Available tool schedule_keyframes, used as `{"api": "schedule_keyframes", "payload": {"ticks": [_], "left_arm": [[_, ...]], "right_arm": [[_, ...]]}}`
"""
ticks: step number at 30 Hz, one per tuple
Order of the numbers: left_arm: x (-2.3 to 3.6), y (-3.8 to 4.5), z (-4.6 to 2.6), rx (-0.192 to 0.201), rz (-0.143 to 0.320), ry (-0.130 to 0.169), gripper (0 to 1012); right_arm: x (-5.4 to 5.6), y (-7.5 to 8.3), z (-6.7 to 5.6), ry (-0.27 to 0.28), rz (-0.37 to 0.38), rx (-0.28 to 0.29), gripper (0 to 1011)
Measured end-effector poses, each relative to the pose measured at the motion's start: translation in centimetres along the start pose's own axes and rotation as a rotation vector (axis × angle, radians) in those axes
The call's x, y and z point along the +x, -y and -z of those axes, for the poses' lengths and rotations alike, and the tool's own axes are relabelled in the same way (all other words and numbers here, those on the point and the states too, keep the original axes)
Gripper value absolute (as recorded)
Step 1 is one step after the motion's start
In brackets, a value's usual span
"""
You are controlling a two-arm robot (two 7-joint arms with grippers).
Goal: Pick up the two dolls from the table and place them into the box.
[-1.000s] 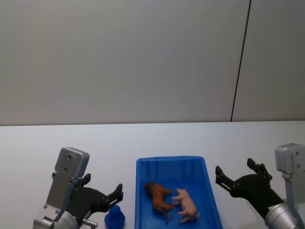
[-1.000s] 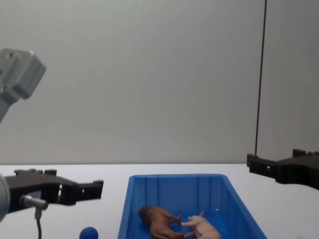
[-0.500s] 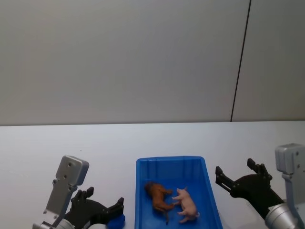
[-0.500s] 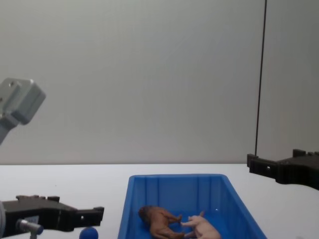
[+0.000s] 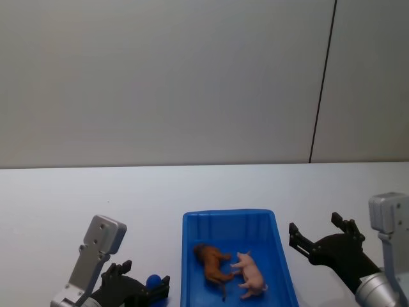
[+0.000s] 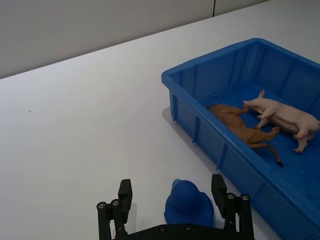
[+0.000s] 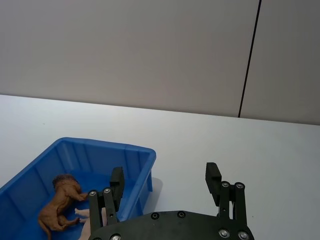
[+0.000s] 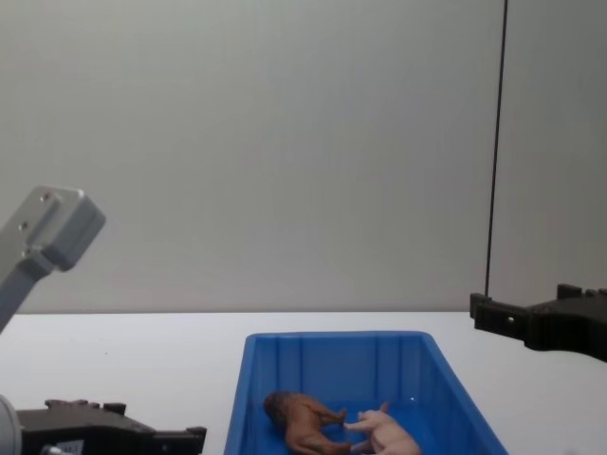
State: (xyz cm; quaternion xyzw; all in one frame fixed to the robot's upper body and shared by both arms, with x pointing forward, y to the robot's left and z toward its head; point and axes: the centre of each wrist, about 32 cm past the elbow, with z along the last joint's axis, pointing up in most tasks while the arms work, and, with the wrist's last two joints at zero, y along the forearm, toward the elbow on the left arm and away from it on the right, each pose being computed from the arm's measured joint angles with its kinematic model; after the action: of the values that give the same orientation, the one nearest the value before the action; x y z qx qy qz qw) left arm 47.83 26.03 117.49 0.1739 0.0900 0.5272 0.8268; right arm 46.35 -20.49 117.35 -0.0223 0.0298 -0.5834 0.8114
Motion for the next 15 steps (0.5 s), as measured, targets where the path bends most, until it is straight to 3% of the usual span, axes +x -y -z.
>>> {"api": "schedule_keyframes", "payload": {"ticks": [5,11,15], "left_arm": [[0.13,0.36,0.10,0.010,0.013,0.004,1000],[0.31,0.87,0.19,0.027,0.030,0.013,883],[0.41,1.18,0.24,0.036,0.037,0.018,740]], "right_arm": [[0.0,0.0,0.0,0.000,0.000,0.000,1001],[0.0,0.0,0.0,0.000,0.000,0.000,1001],[0.0,0.0,0.0,0.000,0.000,0.000,1001]]}}
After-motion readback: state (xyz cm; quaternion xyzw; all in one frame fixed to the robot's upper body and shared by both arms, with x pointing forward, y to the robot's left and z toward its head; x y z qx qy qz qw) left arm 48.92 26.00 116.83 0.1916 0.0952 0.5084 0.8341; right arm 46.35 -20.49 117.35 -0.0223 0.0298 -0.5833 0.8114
